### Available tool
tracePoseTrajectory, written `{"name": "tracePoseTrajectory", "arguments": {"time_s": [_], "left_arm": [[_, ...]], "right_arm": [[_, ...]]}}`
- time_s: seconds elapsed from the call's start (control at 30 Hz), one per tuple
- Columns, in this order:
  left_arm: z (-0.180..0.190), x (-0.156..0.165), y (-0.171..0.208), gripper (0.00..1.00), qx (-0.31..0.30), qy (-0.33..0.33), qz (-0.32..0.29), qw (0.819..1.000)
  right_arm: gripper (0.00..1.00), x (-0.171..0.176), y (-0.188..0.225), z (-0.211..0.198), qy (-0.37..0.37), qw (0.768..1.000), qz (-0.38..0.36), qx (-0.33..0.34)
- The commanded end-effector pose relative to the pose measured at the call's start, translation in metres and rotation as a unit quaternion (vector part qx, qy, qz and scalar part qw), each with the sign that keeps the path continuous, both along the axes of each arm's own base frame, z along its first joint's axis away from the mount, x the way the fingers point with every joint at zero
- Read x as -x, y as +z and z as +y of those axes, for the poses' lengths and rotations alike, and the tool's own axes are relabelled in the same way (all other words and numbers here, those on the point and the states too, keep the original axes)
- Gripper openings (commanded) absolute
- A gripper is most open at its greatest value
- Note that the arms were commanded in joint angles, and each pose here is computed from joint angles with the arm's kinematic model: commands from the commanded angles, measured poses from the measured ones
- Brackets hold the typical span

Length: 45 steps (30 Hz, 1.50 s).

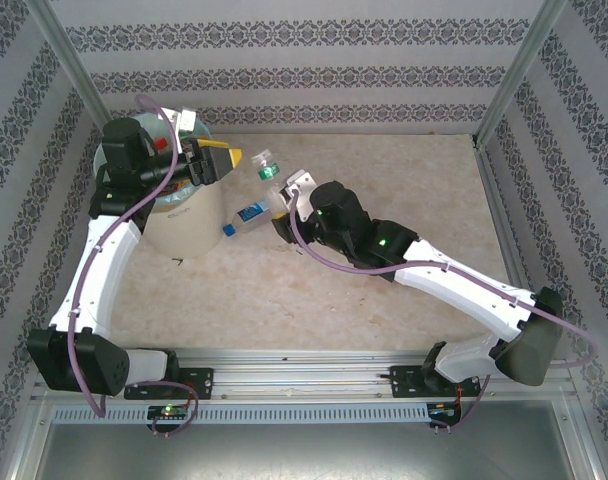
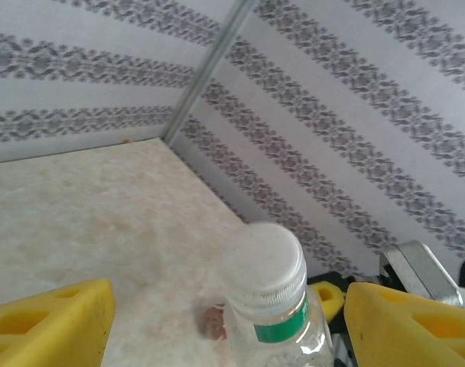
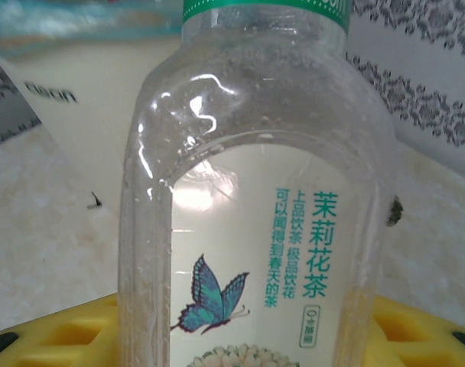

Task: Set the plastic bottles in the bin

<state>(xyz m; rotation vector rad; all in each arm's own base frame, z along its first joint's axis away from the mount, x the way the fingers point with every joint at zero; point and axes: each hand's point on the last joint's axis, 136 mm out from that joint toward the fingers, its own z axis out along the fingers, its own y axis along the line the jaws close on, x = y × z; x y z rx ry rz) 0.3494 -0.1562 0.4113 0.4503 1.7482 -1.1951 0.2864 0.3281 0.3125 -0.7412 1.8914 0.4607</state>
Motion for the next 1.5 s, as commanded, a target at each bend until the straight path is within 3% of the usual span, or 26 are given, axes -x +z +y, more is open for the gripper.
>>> {"name": "tracePoseTrajectory", "arguments": {"time_s": [0.0, 0.5, 0.8, 0.9, 1.03, 1.07, 1.13, 1.23, 1.3, 1.47], "left_arm": [[-0.012, 0.02, 0.027, 0.78, 0.022, -0.059, -0.037, 0.997], [-0.028, 0.024, 0.018, 0.71, 0.046, -0.098, -0.007, 0.994], [-0.028, 0.031, 0.021, 0.29, 0.028, -0.098, -0.028, 0.994], [-0.025, 0.028, 0.027, 0.2, 0.024, -0.078, -0.042, 0.996], [-0.014, 0.025, 0.05, 0.05, 0.012, -0.019, -0.085, 0.996], [-0.009, 0.025, 0.059, 0.03, 0.007, 0.002, -0.1, 0.995], [0.005, 0.026, 0.077, 0.0, -0.007, 0.057, -0.129, 0.99], [0.035, 0.025, 0.098, 0.0, -0.046, 0.166, -0.152, 0.973], [0.066, 0.018, 0.103, 0.0, -0.09, 0.266, -0.146, 0.949], [0.147, 0.024, 0.114, 0.0, -0.204, 0.463, -0.145, 0.85]], "right_arm": [[0.44, -0.001, 0.04, 0.011, 0.019, 0.998, -0.035, -0.049], [0.45, 0.022, 0.045, 0.046, 0.093, 0.993, -0.026, -0.069], [0.49, 0.022, 0.044, 0.049, 0.087, 0.994, -0.026, -0.067], [0.58, 0.02, 0.044, 0.047, 0.08, 0.994, -0.027, -0.064], [0.87, 0.018, 0.049, 0.039, 0.062, 0.995, -0.037, -0.064], [0.98, 0.018, 0.052, 0.037, 0.057, 0.995, -0.042, -0.064], [0.98, 0.016, 0.053, 0.032, 0.049, 0.996, -0.048, -0.061], [0.98, 0.016, 0.055, 0.028, 0.044, 0.996, -0.058, -0.058], [0.98, 0.016, 0.053, 0.026, 0.042, 0.996, -0.061, -0.056], [0.98, 0.015, 0.05, 0.027, 0.042, 0.996, -0.061, -0.048]]}}
